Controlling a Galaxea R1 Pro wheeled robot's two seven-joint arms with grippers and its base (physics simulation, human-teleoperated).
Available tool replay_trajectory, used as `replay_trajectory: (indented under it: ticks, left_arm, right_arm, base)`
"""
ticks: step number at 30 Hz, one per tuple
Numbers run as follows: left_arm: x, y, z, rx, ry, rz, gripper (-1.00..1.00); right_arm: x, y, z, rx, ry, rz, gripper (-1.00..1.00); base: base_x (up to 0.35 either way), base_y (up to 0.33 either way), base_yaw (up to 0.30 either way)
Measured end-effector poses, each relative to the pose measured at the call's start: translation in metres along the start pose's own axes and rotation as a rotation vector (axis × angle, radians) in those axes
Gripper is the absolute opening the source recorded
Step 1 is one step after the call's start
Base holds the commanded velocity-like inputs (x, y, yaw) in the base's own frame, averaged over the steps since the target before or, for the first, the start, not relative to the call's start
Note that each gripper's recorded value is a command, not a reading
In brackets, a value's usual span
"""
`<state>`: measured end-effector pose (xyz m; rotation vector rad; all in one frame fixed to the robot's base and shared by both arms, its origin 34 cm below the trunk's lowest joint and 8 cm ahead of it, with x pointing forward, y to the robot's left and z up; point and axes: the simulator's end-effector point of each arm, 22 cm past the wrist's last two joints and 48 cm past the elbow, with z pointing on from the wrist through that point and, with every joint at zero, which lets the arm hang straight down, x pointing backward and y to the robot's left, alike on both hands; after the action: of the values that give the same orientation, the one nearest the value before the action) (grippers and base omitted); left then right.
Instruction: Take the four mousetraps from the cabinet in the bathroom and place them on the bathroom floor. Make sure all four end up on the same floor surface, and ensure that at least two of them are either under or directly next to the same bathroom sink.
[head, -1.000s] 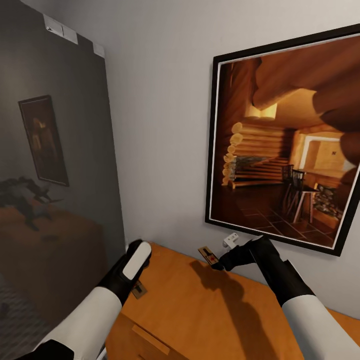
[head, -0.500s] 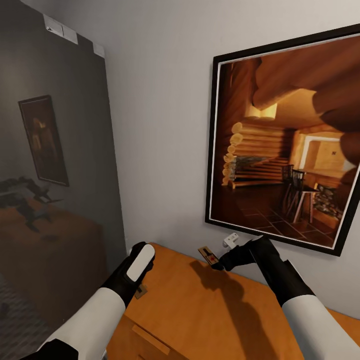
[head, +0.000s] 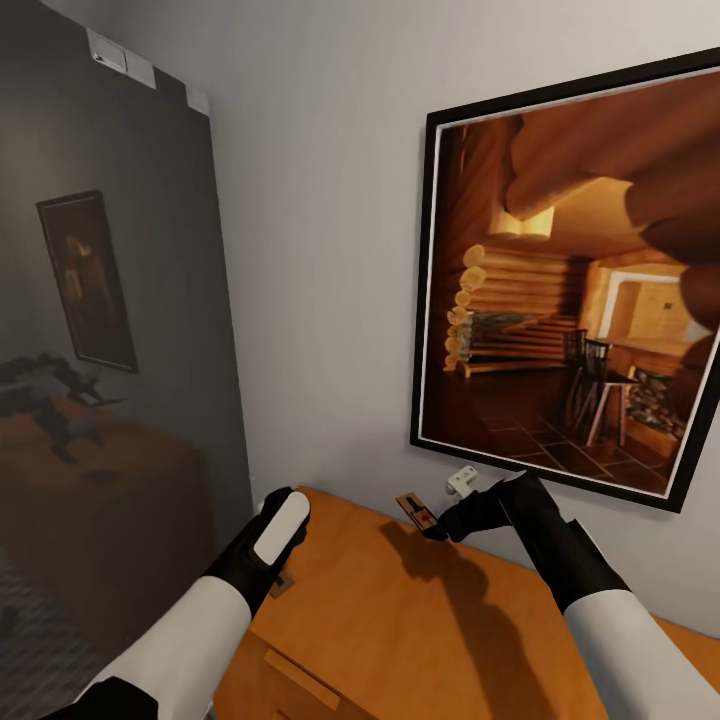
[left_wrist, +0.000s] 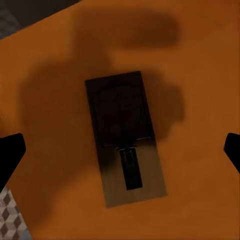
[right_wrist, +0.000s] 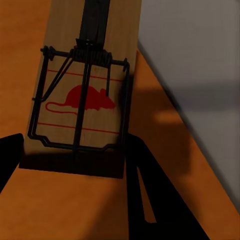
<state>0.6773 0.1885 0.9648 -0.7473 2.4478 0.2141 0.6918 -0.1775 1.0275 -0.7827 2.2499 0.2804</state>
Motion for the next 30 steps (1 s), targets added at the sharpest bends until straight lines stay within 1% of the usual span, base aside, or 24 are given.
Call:
replay_trajectory:
  ticks: [3, 10, 20, 26, 30]
  left_arm:
    - [0.003, 0.002, 0.004, -0.005, 0.007, -0.001, 1.0]
    - [0.01, -0.001, 0.01, 0.01, 0.021, 0.002, 1.0]
    - [0.023, 0.006, 0.022, -0.015, 0.04, -0.015, 1.0]
    - [0.026, 0.004, 0.025, -0.004, 0.045, -0.017, 1.0]
    - [0.032, 0.007, 0.029, -0.013, 0.057, -0.012, 1.0]
  right_arm:
    - [0.0, 0.0, 0.0, 0.0, 0.0, 0.0, -1.0]
    - [0.0, 0.0, 0.0, 0.0, 0.0, 0.0, -1.0]
    - [0.0, 0.0, 0.0, 0.0, 0.0, 0.0, -1.0]
    - [0.0, 0.0, 0.0, 0.0, 0.0, 0.0, -1.0]
    - [0.0, 0.0, 0.0, 0.0, 0.0, 0.0, -1.0]
  base:
    - [0.0, 0.0, 0.0]
    - [0.0, 0.0, 0.0]
    - [0.0, 0.0, 0.0]
    - [0.0, 0.0, 0.0]
    - [0.0, 0.0, 0.0]
